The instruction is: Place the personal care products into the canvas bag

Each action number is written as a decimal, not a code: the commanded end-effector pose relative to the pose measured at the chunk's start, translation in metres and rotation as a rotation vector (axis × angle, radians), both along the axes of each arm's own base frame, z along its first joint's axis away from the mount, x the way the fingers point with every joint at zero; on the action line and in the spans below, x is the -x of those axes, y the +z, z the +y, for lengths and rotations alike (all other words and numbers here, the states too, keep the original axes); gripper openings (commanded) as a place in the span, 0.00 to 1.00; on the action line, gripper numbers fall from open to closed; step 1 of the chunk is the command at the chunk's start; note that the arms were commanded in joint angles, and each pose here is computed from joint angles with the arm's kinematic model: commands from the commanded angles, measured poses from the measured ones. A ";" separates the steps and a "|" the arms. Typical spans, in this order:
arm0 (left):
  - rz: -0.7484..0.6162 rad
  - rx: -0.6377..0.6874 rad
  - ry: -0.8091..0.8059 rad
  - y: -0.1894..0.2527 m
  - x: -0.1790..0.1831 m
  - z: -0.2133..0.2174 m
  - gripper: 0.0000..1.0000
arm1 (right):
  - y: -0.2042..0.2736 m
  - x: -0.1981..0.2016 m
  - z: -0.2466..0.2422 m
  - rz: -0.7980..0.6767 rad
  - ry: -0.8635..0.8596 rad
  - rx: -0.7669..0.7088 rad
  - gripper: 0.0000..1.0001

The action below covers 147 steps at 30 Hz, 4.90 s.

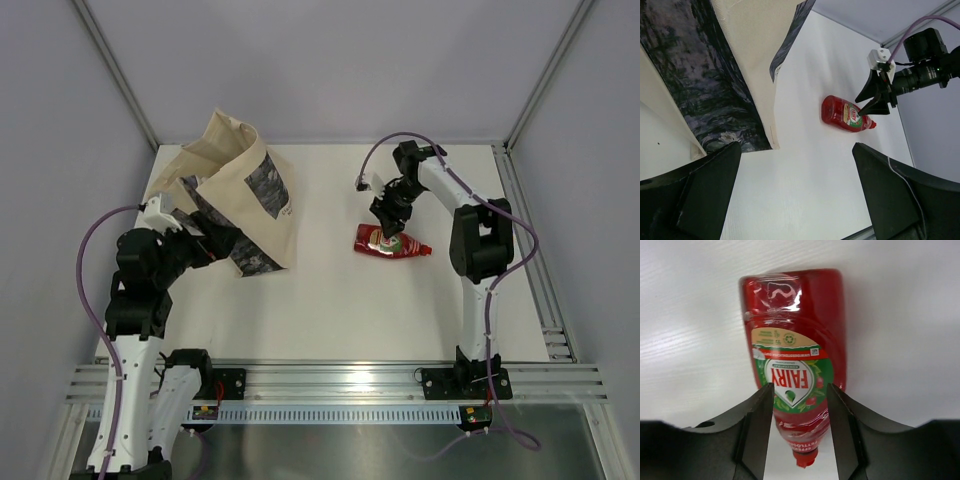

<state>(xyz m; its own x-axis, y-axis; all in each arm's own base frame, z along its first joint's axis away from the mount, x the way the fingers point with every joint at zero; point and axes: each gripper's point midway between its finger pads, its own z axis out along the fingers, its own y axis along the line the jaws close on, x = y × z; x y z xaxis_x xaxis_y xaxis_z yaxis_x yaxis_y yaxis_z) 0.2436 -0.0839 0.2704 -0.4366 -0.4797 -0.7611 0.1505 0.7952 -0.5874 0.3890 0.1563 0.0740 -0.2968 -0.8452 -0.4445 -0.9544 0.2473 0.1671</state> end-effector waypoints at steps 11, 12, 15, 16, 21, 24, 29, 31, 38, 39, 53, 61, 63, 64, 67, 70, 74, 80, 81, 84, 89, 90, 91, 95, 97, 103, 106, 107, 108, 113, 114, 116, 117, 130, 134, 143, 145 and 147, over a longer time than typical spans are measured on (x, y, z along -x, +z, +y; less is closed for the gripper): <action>-0.108 -0.019 -0.026 0.014 0.016 -0.003 0.99 | 0.015 0.013 0.012 -0.157 -0.080 0.037 0.99; -0.112 -0.018 -0.026 0.014 0.017 -0.003 0.99 | 0.010 0.016 0.013 -0.145 -0.119 0.051 0.99; -0.111 -0.017 -0.025 0.014 0.017 -0.003 0.99 | -0.012 0.024 0.002 -0.141 -0.137 0.158 0.99; -0.113 -0.017 -0.027 0.014 0.017 -0.003 0.99 | -0.018 0.024 0.007 -0.166 -0.115 0.176 0.99; -0.113 -0.017 -0.030 0.015 0.018 -0.004 0.99 | -0.053 0.028 -0.005 -0.245 -0.193 0.360 1.00; -0.117 -0.018 -0.033 0.016 0.018 -0.004 0.99 | -0.065 0.025 -0.008 -0.256 -0.229 0.431 1.00; -0.117 -0.019 -0.040 0.016 0.018 -0.005 0.99 | -0.068 0.025 -0.005 -0.259 -0.242 0.443 0.85; -0.119 -0.022 -0.041 0.016 0.019 -0.005 0.99 | -0.066 0.034 -0.005 -0.200 -0.239 0.444 0.70; -0.123 -0.048 -0.024 0.017 0.024 0.000 0.99 | -0.019 0.048 0.027 0.114 -0.330 0.104 0.03; -0.124 -0.051 -0.023 0.017 0.025 0.000 0.99 | -0.013 0.049 0.022 0.163 -0.367 0.060 0.00; -0.145 -0.120 0.043 0.033 0.030 0.014 0.99 | 0.131 0.050 0.097 0.443 -0.361 -0.630 0.00; -0.178 -0.232 0.140 0.065 0.029 0.037 0.99 | 0.267 0.029 0.189 0.235 -0.230 -0.858 0.00; -0.185 -0.237 0.155 0.072 0.032 0.040 0.99 | 0.300 0.022 0.221 0.229 -0.214 -0.926 0.00; -0.181 -0.237 0.168 0.072 0.034 0.042 0.99 | 0.336 0.022 0.230 0.209 -0.222 -0.986 0.00; -0.191 -0.237 0.204 0.075 0.043 0.048 0.99 | 0.367 0.010 0.264 0.214 -0.245 -1.106 0.00; -0.195 -0.240 0.234 0.076 0.050 0.052 0.99 | 0.400 0.008 0.289 0.177 -0.270 -1.237 0.00; -0.182 -0.239 0.244 0.077 0.055 0.054 0.99 | 0.433 -0.001 0.312 0.107 -0.328 -1.411 0.00; -0.156 -0.237 0.257 0.077 0.068 0.056 0.99 | 0.476 -0.028 0.315 -0.081 -0.459 -1.683 0.00; -0.150 -0.232 0.261 0.076 0.070 0.056 0.99 | 0.472 -0.032 0.320 -0.094 -0.482 -1.695 0.00; -0.133 -0.231 0.267 0.074 0.075 0.057 0.99 | 0.476 -0.044 0.318 -0.178 -0.539 -1.769 0.00; -0.113 -0.245 0.265 0.075 0.082 0.058 0.99 | 0.475 -0.055 0.320 -0.368 -0.589 -1.807 0.00; -0.105 -0.249 0.260 0.074 0.081 0.058 0.99 | 0.466 -0.052 0.330 -0.389 -0.569 -1.786 0.00; -0.105 -0.251 0.258 0.075 0.081 0.058 0.99 | 0.462 -0.052 0.334 -0.451 -0.541 -1.761 0.00; -0.115 -0.258 0.258 0.076 0.078 0.058 0.99 | 0.456 -0.046 0.342 -0.534 -0.469 -1.707 0.00; -0.127 -0.249 0.249 0.074 0.076 0.056 0.99 | 0.458 -0.047 0.339 -0.555 -0.476 -1.706 0.00; -0.141 -0.212 0.222 0.074 0.070 0.049 0.99 | 0.483 -0.042 0.325 -0.600 -0.535 -1.769 0.00; -0.150 -0.199 0.217 0.081 0.075 0.047 0.99 | 0.475 -0.051 0.326 -0.609 -0.581 -1.762 0.00; -0.150 -0.194 0.220 0.083 0.077 0.047 0.99 | 0.470 -0.054 0.328 -0.605 -0.583 -1.755 0.00; -0.144 -0.194 0.223 0.083 0.080 0.047 0.99 | 0.470 -0.056 0.326 -0.608 -0.612 -1.761 0.00; -0.162 -0.173 0.242 0.092 0.092 0.048 0.99 | 0.459 -0.059 0.333 -0.716 -0.586 -1.729 0.00; -0.162 -0.167 0.244 0.092 0.093 0.048 0.99 | 0.454 -0.058 0.337 -0.740 -0.565 -1.709 0.00; -0.162 -0.147 0.247 0.091 0.092 0.047 0.99 | 0.429 -0.060 0.354 -0.771 -0.481 -1.618 0.00; -0.167 -0.142 0.249 0.091 0.093 0.047 0.99 | 0.417 -0.062 0.359 -0.776 -0.457 -1.566 0.00; -0.192 -0.104 0.292 0.075 0.101 0.051 0.99 | 0.385 -0.004 0.352 -0.927 0.040 -1.288 0.32; -0.200 -0.119 0.281 0.073 0.102 0.050 0.99 | 0.367 -0.010 0.337 -0.909 0.033 -1.207 0.43; -0.218 -0.134 0.237 0.073 0.097 0.044 0.99 | 0.321 -0.038 0.316 -0.839 -0.014 -1.014 0.84; -0.218 -0.137 0.233 0.074 0.097 0.044 0.99 | 0.321 -0.039 0.314 -0.833 -0.021 -1.012 0.88; -0.222 -0.139 0.229 0.074 0.099 0.043 0.99 | 0.324 -0.038 0.312 -0.826 -0.026 -1.013 0.89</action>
<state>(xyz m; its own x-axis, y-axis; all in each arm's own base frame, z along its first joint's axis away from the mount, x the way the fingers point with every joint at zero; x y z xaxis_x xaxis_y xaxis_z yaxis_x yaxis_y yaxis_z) 0.1444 -0.0358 0.3292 -0.1922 -0.4532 -0.8704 0.0073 0.8863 -0.4631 0.4397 0.4789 0.3571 0.3079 -0.0540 -0.9499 -0.8757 0.3743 -0.3052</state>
